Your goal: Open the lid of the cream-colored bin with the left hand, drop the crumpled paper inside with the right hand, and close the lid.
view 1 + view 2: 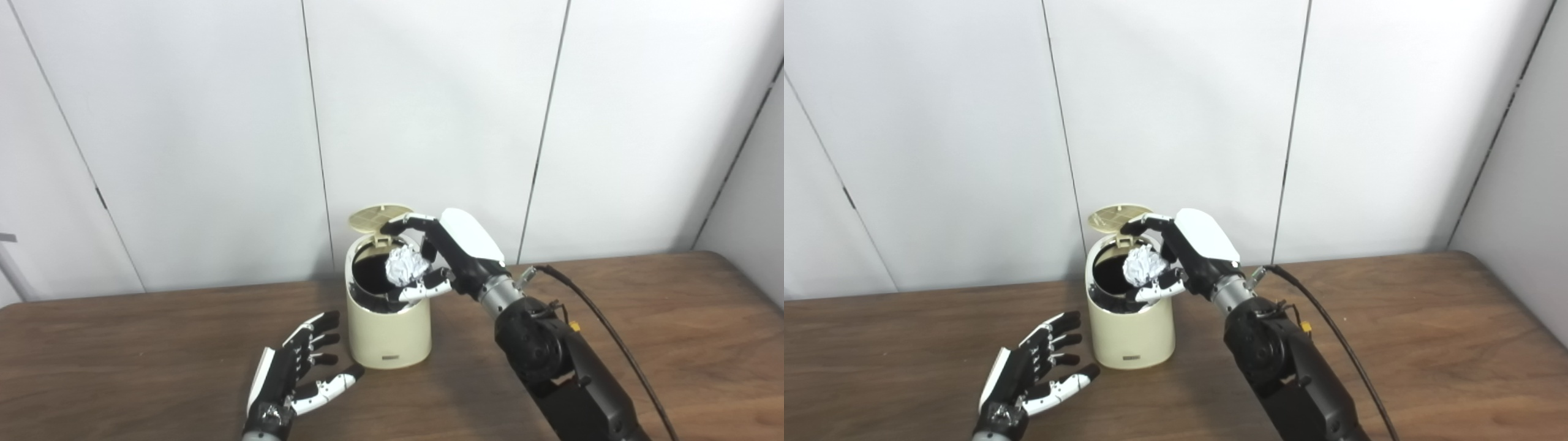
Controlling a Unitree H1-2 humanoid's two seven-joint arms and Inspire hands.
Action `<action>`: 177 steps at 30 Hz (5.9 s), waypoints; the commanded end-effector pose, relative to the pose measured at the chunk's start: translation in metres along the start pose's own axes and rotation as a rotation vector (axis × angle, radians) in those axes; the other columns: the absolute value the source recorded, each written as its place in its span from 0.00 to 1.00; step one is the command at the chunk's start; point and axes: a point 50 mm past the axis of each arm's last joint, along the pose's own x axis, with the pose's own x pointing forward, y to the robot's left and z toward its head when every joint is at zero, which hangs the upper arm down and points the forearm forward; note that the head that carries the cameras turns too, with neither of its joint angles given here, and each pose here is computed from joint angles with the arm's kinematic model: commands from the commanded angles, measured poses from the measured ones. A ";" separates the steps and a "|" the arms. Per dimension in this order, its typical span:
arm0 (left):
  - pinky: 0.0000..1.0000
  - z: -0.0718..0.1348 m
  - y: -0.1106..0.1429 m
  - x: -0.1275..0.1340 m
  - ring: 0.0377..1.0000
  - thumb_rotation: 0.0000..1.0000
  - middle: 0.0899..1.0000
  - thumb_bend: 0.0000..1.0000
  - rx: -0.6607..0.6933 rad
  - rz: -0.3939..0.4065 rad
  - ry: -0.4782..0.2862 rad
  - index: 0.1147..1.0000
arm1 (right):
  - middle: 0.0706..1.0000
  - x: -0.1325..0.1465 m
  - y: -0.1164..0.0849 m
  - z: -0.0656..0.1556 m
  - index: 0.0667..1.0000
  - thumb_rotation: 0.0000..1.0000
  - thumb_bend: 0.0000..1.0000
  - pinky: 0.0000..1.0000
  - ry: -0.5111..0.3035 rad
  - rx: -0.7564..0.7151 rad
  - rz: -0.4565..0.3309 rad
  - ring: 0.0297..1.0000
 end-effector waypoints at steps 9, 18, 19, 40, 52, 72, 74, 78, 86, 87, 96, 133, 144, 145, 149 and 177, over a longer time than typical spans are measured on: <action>0.69 0.018 -0.003 0.011 0.80 0.06 0.84 0.68 -0.006 0.001 -0.069 0.84 | 0.85 0.021 0.002 0.024 0.64 0.00 0.76 0.51 -0.147 -0.042 0.010 0.71; 0.70 0.018 -0.004 0.011 0.79 0.09 0.84 0.68 0.000 -0.003 -0.071 0.84 | 0.84 0.033 0.003 0.031 0.65 0.03 0.71 0.63 -0.211 -0.130 0.051 0.79; 0.70 0.018 -0.004 0.011 0.79 0.09 0.84 0.68 0.000 -0.003 -0.071 0.84 | 0.84 0.033 0.003 0.032 0.65 0.04 0.72 0.63 -0.214 -0.135 0.054 0.79; 0.69 0.017 -0.005 0.011 0.79 0.08 0.83 0.69 -0.004 -0.013 -0.067 0.84 | 0.83 0.028 0.002 0.035 0.65 0.05 0.72 0.59 -0.232 -0.142 0.045 0.76; 0.68 0.015 -0.005 0.011 0.78 0.08 0.83 0.69 -0.011 -0.025 -0.065 0.84 | 0.80 0.011 -0.015 0.030 0.64 0.00 0.76 0.59 -0.227 -0.135 -0.022 0.74; 0.65 0.014 -0.003 0.012 0.77 0.08 0.83 0.69 -0.018 -0.034 -0.063 0.84 | 0.74 -0.043 -0.040 0.005 0.62 0.00 0.74 0.47 -0.182 -0.018 -0.233 0.59; 0.65 0.014 -0.003 0.012 0.77 0.08 0.83 0.69 -0.019 -0.034 -0.063 0.84 | 0.74 -0.044 -0.040 0.005 0.62 0.00 0.74 0.47 -0.183 -0.016 -0.234 0.60; 0.65 0.014 -0.002 0.012 0.77 0.08 0.83 0.69 -0.020 -0.031 -0.066 0.84 | 0.74 -0.053 -0.041 -0.007 0.62 0.00 0.74 0.47 -0.127 0.111 -0.258 0.60; 0.61 0.015 0.003 0.011 0.76 0.05 0.82 0.68 -0.023 -0.015 -0.074 0.83 | 0.81 -0.104 -0.034 -0.054 0.76 0.22 0.76 0.49 0.073 0.569 -0.227 0.65; 0.61 0.015 0.003 0.011 0.76 0.05 0.82 0.68 -0.026 -0.013 -0.076 0.83 | 0.83 -0.107 -0.033 -0.057 0.77 0.23 0.78 0.51 0.078 0.604 -0.225 0.67; 0.61 0.017 0.005 0.011 0.76 0.04 0.83 0.68 -0.034 -0.006 -0.087 0.83 | 0.84 -0.131 -0.005 -0.078 0.81 0.26 0.83 0.55 0.089 0.714 -0.243 0.69; 0.72 0.069 0.043 0.036 0.82 0.27 0.85 0.80 0.073 0.017 -0.252 0.87 | 0.81 -0.151 0.031 -0.084 0.78 0.20 0.82 0.61 0.154 0.839 -0.340 0.69; 0.71 0.119 0.056 0.084 0.86 0.31 0.87 0.89 0.197 -0.047 -0.348 0.86 | 0.80 -0.147 0.035 -0.080 0.77 0.19 0.82 0.59 0.152 0.838 -0.336 0.68; 0.70 0.122 0.057 0.087 0.87 0.31 0.87 0.89 0.204 -0.056 -0.352 0.87 | 0.81 -0.146 0.035 -0.080 0.77 0.19 0.82 0.59 0.150 0.842 -0.337 0.69; 0.77 0.138 0.058 0.100 0.91 0.30 0.91 0.87 0.247 -0.097 -0.354 0.89 | 0.81 -0.144 0.036 -0.076 0.77 0.19 0.83 0.58 0.152 0.836 -0.336 0.69; 0.99 0.159 0.038 0.129 1.00 0.37 0.95 0.90 0.427 -0.211 -0.407 0.90 | 0.81 -0.138 0.039 -0.063 0.76 0.18 0.79 0.56 0.157 0.817 -0.342 0.65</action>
